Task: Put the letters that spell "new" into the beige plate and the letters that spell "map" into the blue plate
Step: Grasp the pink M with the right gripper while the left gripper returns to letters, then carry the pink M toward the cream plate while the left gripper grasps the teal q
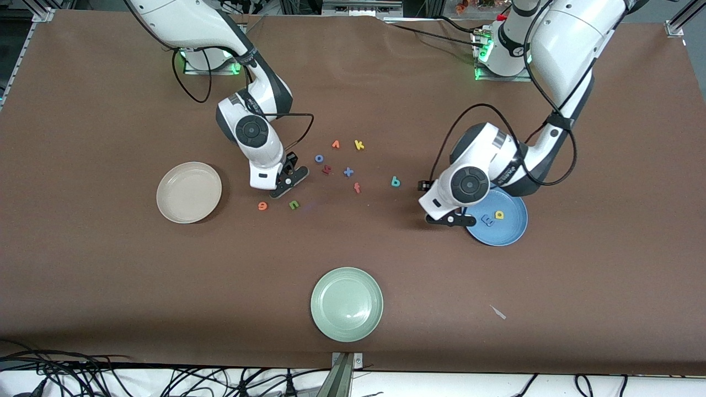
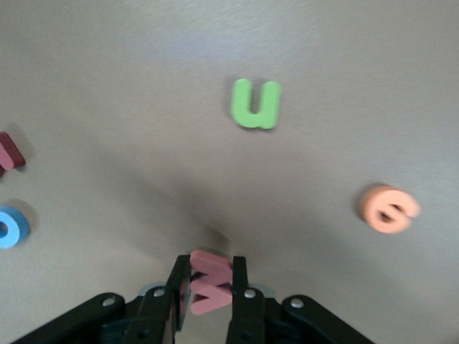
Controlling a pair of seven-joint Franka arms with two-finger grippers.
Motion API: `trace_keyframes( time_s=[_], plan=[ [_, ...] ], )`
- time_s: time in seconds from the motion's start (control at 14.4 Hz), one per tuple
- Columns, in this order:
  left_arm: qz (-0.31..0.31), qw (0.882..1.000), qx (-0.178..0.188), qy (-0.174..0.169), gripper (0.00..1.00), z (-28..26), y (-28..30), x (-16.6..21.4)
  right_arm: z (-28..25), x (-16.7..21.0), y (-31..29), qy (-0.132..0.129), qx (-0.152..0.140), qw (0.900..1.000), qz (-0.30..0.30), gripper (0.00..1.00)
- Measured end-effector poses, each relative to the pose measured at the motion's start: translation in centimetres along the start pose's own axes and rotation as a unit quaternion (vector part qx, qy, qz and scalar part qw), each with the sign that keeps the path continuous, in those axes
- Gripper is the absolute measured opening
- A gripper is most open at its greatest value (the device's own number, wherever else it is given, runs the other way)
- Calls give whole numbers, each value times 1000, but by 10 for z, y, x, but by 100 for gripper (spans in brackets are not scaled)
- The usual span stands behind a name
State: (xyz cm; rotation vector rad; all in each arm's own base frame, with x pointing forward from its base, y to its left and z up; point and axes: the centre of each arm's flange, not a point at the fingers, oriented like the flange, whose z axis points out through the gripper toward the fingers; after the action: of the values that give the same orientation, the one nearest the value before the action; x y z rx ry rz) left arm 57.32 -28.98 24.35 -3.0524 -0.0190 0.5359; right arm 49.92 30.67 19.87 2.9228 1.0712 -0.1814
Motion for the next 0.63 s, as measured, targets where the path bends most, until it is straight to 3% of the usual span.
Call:
trace_keyframes(
  time_s=[0.21,0.42,0.63],
  plan=[
    [-28,1000,-11,-2,100,22,41,-16,-32,-1,44,-18,-12,1000,-6,27],
    [-6,1000,-3,16,100,57,95,-37,-40,-21,97,-39,-20,999,-9,27],
    [-2,1000,-5,21,100,71,102,-36,-39,-47,153,-62,-24,998,4,27]
  ],
)
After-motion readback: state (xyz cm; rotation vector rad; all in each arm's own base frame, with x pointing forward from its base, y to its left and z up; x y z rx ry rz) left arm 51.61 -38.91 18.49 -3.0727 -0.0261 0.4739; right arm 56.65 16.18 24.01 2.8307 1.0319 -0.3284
